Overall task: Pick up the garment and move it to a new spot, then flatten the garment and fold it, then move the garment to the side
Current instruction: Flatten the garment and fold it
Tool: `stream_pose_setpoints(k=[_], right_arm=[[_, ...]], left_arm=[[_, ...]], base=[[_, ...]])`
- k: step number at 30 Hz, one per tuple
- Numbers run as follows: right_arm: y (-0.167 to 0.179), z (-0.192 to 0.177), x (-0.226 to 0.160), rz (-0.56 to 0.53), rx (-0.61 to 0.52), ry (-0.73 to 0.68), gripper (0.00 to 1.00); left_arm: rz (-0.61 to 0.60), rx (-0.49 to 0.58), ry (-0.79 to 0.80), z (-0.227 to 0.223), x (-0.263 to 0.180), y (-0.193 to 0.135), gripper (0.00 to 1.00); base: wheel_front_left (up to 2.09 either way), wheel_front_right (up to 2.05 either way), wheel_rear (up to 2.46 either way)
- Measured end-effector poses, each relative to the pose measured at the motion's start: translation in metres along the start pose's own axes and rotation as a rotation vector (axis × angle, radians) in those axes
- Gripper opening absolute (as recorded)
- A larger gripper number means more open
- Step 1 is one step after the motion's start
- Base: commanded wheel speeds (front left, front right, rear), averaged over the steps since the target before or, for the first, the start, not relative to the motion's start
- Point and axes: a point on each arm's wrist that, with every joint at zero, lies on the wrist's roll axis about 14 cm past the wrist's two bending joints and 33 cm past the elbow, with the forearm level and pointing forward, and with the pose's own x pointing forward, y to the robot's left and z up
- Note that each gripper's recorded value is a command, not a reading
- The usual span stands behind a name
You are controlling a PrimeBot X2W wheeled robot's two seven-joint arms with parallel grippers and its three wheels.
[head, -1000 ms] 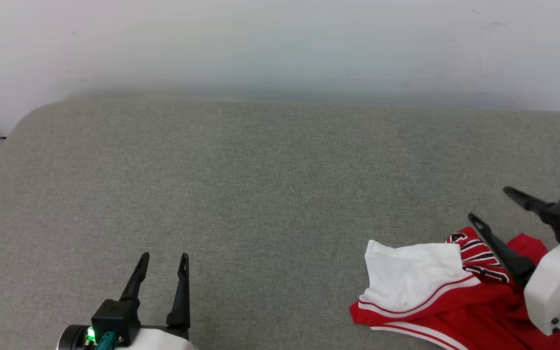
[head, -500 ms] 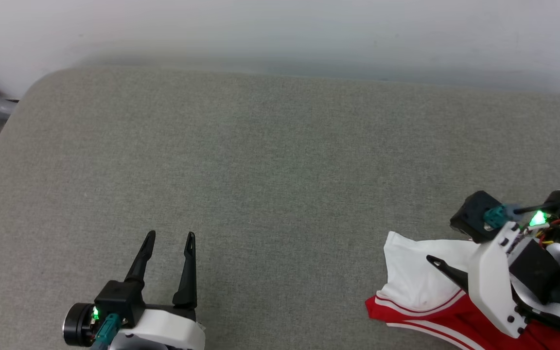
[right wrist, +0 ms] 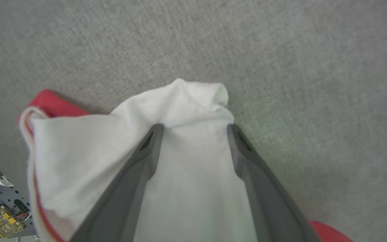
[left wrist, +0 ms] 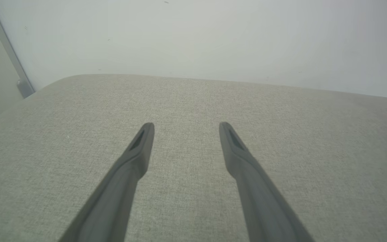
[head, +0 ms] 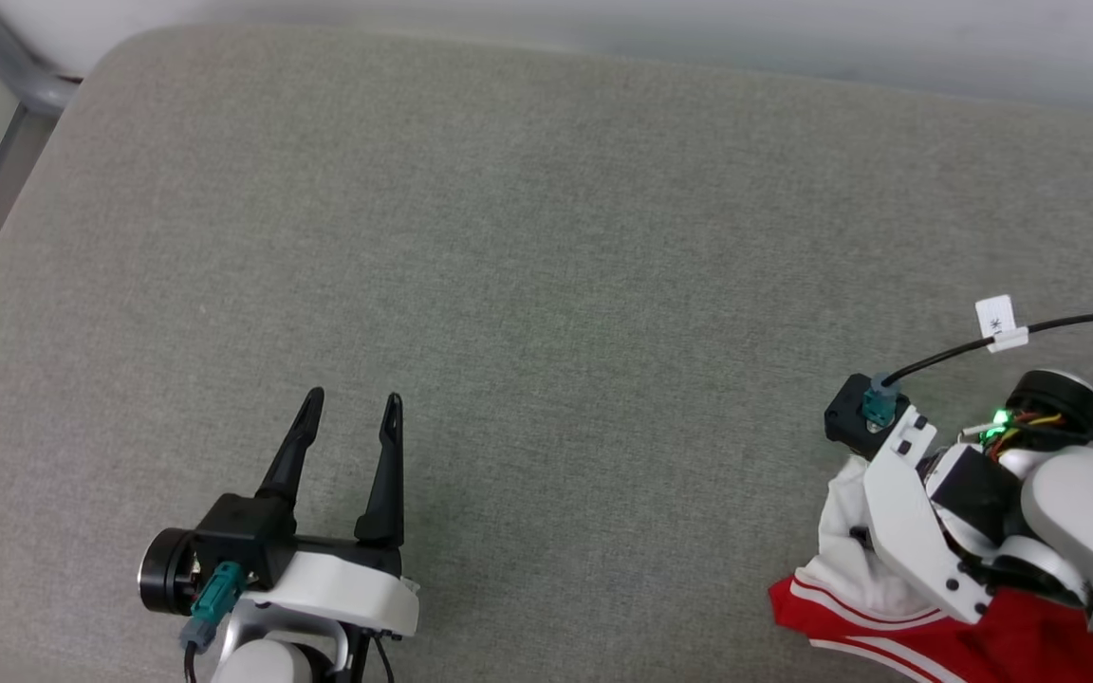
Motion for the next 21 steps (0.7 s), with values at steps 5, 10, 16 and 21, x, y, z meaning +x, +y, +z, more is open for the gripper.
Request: stream_pose_setpoints(k=[5, 10, 16, 21], right_arm=[[0.000, -0.011, 0.024, 0.037, -0.027, 0.082, 1.00], [-0.002, -0.014, 0.033, 0.052, -0.031, 0.109, 0.00], [0.001, 0.005, 0.029, 0.050, -0.005, -0.040, 0.00], [-0.007, 0.042, 0.003, -0.009, -0.014, -0.270, 0.00]], left_arm=[[0.030, -0.001, 0.020, -0.006, 0.001, 0.009, 1.00], [0.043, 0.000, 0.022, -0.007, 0.002, 0.012, 1.00], [0.042, 0.003, 0.010, -0.003, 0.001, 0.012, 1.00], [0.032, 0.009, -0.010, 0.004, -0.005, 0.009, 1.00]], base=[[0.00, 0.00, 0.00], [0.00, 0.00, 0.00], [0.00, 0.00, 0.00], [0.00, 0.00, 0.00]])
